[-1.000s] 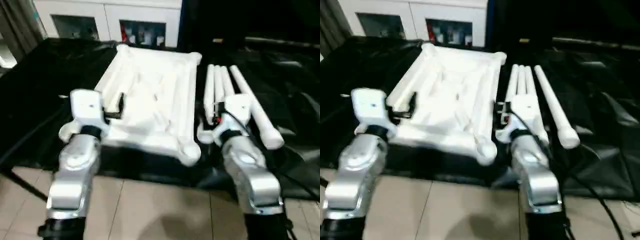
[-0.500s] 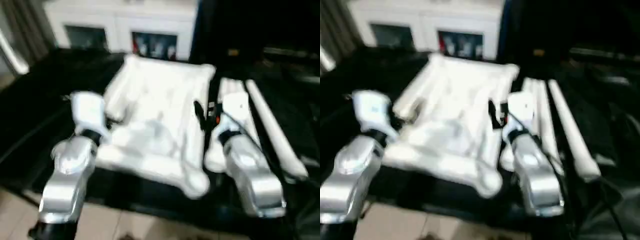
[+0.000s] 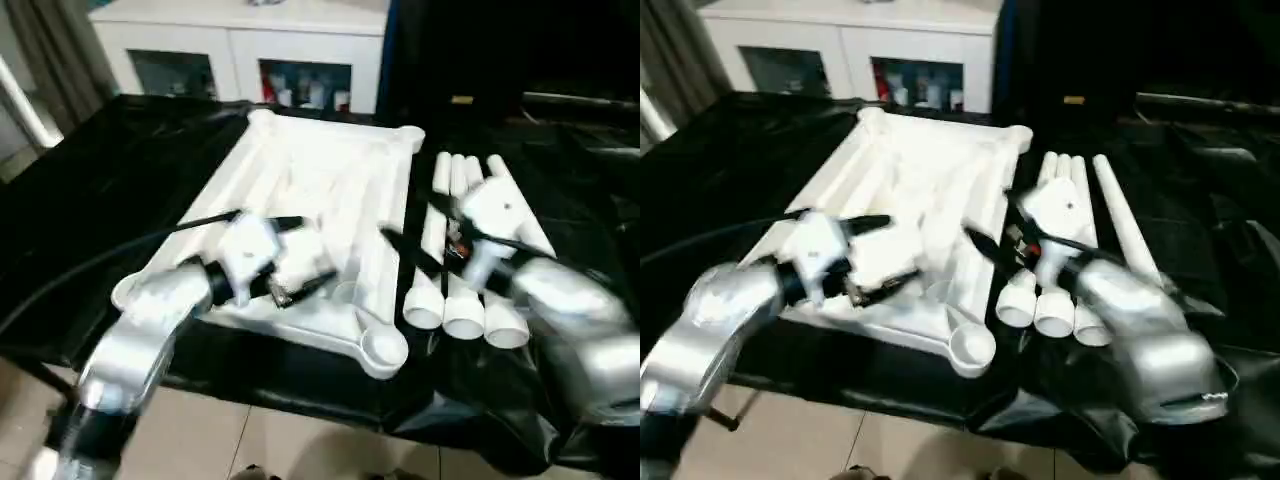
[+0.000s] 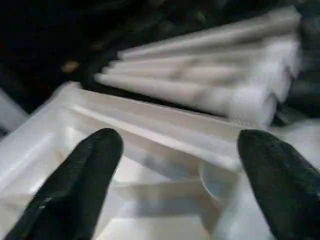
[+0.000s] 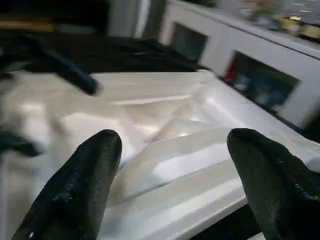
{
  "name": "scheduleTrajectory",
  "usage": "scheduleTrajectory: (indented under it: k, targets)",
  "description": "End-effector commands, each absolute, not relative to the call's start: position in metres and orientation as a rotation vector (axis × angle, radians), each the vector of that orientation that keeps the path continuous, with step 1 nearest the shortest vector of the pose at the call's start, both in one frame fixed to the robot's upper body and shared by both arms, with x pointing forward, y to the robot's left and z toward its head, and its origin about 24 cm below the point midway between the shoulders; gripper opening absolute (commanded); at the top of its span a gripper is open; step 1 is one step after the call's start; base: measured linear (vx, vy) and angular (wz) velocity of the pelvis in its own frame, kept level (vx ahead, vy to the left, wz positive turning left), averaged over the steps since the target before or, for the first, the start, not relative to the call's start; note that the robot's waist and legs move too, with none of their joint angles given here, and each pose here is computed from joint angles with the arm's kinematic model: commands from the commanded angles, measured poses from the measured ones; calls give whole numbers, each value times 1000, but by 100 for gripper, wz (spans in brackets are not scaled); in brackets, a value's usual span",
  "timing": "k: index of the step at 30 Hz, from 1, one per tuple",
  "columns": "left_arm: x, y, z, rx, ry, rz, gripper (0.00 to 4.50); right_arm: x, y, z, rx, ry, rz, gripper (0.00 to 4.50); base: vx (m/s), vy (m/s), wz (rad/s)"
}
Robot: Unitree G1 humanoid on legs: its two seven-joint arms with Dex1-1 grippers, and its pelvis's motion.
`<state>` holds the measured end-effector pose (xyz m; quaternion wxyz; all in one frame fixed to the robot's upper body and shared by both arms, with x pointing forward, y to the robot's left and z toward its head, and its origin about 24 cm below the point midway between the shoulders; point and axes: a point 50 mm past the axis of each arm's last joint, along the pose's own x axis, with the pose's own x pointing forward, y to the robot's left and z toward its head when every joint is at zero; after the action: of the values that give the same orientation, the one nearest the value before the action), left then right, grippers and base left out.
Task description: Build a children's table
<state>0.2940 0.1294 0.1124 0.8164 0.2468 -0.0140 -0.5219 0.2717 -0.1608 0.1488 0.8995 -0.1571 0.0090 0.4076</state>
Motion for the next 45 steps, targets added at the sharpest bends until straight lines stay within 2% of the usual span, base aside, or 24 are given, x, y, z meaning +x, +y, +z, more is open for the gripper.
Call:
scheduleTrajectory:
  k: [1,4,7,8,11,14,28,45]
  targets:
    - [295,130,105,577,19,-1181,383,268,-158,149,-362,22,906,376,0,0,0]
    - [302,137,96,627,113,-1273,369,260,-158,144,-402,86,993,376,0,0,0]
    - [305,140,93,632,155,-1322,335,255,-157,143,-404,112,1038,376,0,0,0]
    - [312,143,90,712,190,-1333,330,251,-156,141,-421,136,1067,376,50,-2,6]
    - [320,146,87,797,224,-1329,325,250,-155,140,-436,155,1077,376,17,-1,2]
    - [324,147,84,818,255,-1351,292,251,-155,138,-455,169,1084,376,0,0,0]
    - [338,144,82,825,290,-1398,190,253,-149,134,-507,197,1119,376,0,0,0]
    - [341,147,78,798,324,-1424,54,253,-145,131,-511,200,1125,376,0,0,0]
